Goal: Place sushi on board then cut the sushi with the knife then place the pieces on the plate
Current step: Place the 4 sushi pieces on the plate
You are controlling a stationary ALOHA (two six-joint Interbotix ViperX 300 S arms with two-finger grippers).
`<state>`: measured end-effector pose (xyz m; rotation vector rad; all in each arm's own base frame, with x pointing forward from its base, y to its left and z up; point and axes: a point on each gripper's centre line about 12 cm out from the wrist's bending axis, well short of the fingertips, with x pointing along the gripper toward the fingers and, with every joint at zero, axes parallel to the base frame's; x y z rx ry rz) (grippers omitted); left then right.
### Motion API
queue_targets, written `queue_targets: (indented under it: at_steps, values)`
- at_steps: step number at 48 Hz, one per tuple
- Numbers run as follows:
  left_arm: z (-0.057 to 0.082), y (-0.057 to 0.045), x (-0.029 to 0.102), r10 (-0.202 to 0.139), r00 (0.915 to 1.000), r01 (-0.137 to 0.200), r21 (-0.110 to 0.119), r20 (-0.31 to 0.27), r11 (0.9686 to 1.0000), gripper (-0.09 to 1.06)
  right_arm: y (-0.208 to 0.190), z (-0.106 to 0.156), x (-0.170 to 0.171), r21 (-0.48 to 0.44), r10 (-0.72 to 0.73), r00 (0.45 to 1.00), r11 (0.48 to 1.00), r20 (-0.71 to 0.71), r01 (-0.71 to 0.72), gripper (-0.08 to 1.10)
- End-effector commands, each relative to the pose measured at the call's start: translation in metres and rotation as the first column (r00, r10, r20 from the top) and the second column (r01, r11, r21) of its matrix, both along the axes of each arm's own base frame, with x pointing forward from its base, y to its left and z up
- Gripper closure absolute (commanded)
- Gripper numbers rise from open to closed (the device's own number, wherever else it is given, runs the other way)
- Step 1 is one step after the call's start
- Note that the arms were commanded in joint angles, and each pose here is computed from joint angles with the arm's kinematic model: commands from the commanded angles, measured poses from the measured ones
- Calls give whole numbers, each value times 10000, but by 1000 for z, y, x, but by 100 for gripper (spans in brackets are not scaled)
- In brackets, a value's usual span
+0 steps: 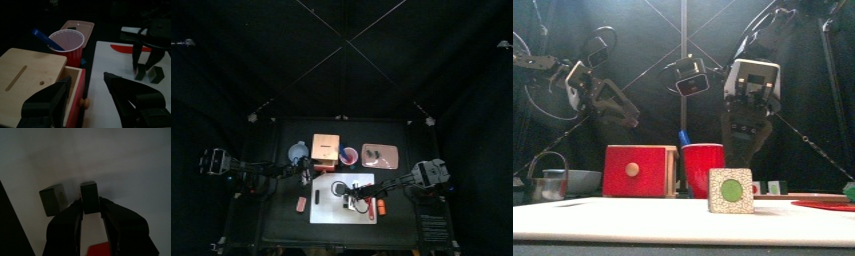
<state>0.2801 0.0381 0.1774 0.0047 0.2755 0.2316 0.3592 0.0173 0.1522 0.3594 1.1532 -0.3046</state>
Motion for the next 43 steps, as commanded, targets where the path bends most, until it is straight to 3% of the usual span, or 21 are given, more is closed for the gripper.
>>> queue_targets:
  at_steps: [1, 5, 9, 13, 18, 22, 29, 38, 43]
  values:
    - [5, 1, 3, 17, 9999, -18, 32, 163, 10000, 7, -28, 31, -40, 298, -1802, 9832, 9833, 306, 1793, 42]
    - [5, 1, 3, 2, 9999, -3, 57, 159, 10000, 7, -57, 29, -91, 22, -3979, 9168, 9173, -337, 3982, 42]
    - [4, 0, 3, -82, 9999, 80, 142, 119, 9999, 7, -86, 24, -146, -418, -6505, 7582, 7595, -442, 6492, 42]
    - [3, 0, 3, -104, 9999, 103, 162, 103, 9998, 7, -107, 24, -171, 56, -7934, 6043, 6062, 734, 7953, 42]
    - [4, -1, 3, -195, 9997, 193, 246, 111, 9995, 7, -130, 14, -180, 740, -8581, 4850, 5017, 1688, 8619, 42]
    - [4, -1, 3, -237, 9997, 234, 272, 96, 9994, 7, -143, 1, -178, 888, -8745, 4556, 4735, 1662, 8763, 42]
    - [3, -1, 3, -241, 9997, 238, 285, 77, 9993, 7, -159, -17, -166, 413, -8709, 4740, 4824, 1296, 8750, 40]
    - [1, -2, 0, -257, 9997, 256, 289, 16, 9993, 7, -164, -24, -154, 182, -8632, 4931, 4977, 1087, 8672, 16]
    - [0, -2, 0, -272, 9996, 273, 284, -29, 9992, 7, -161, -15, -156, 55, -8648, 4885, 4924, 1163, 8703, 9]
